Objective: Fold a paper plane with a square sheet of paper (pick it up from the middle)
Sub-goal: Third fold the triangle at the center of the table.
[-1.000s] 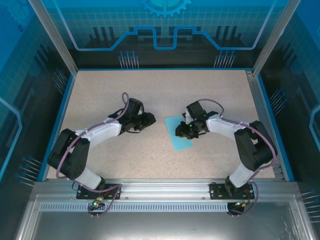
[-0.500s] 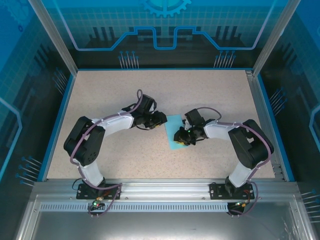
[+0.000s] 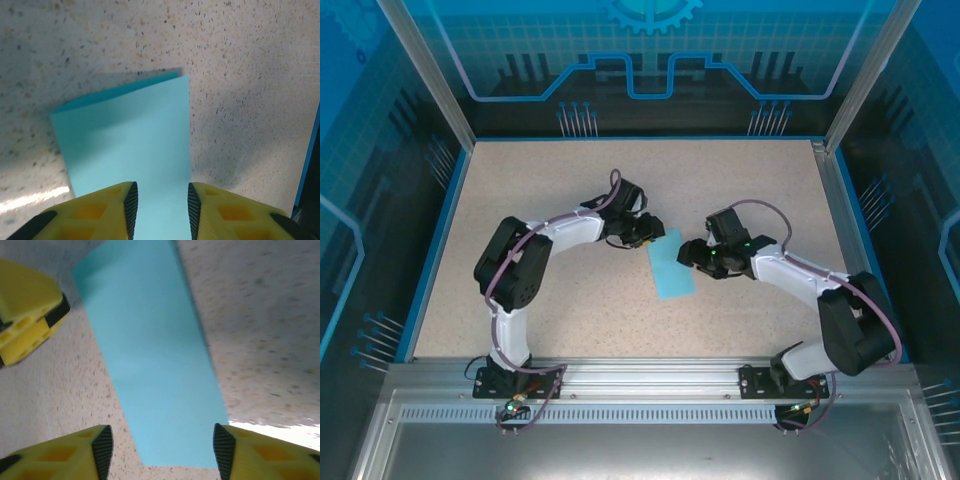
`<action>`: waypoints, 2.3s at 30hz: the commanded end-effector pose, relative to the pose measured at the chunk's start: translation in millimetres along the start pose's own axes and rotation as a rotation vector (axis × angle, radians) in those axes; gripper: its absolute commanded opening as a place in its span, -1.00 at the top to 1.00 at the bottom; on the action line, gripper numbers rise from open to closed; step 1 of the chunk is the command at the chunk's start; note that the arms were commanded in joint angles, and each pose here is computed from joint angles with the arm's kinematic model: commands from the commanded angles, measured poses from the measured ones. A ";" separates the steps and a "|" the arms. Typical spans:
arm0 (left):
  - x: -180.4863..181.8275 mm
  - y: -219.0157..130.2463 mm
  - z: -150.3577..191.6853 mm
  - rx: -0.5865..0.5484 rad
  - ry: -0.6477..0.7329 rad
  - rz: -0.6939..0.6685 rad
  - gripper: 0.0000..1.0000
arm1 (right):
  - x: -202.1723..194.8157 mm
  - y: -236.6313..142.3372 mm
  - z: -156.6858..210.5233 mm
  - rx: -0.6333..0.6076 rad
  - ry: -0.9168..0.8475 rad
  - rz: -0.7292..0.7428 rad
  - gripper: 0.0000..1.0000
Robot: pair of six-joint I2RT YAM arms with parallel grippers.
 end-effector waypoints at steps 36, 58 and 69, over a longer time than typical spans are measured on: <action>52.7 36.8 -8.0 0.077 -0.075 -0.111 0.35 | -20.8 42.4 35.3 0.211 0.115 -0.093 -0.25; 55.4 37.1 -7.5 0.083 -0.100 -0.115 0.37 | 13.6 30.8 43.4 0.268 0.122 -0.186 -0.17; 54.0 35.7 -8.0 0.086 -0.101 -0.109 0.38 | 28.6 48.3 48.9 0.279 0.126 -0.212 -0.17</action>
Point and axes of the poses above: each hand's point on the last joint's axis, 136 mm out from that joint toward the fingers, its own y axis out along the fingers, its own x axis along the line the jaws close on, z = x × y, the point moved 8 cm from there along -y, back along the fingers, and after that the axes turned 11 degrees about -y, right-handed, at the moved point
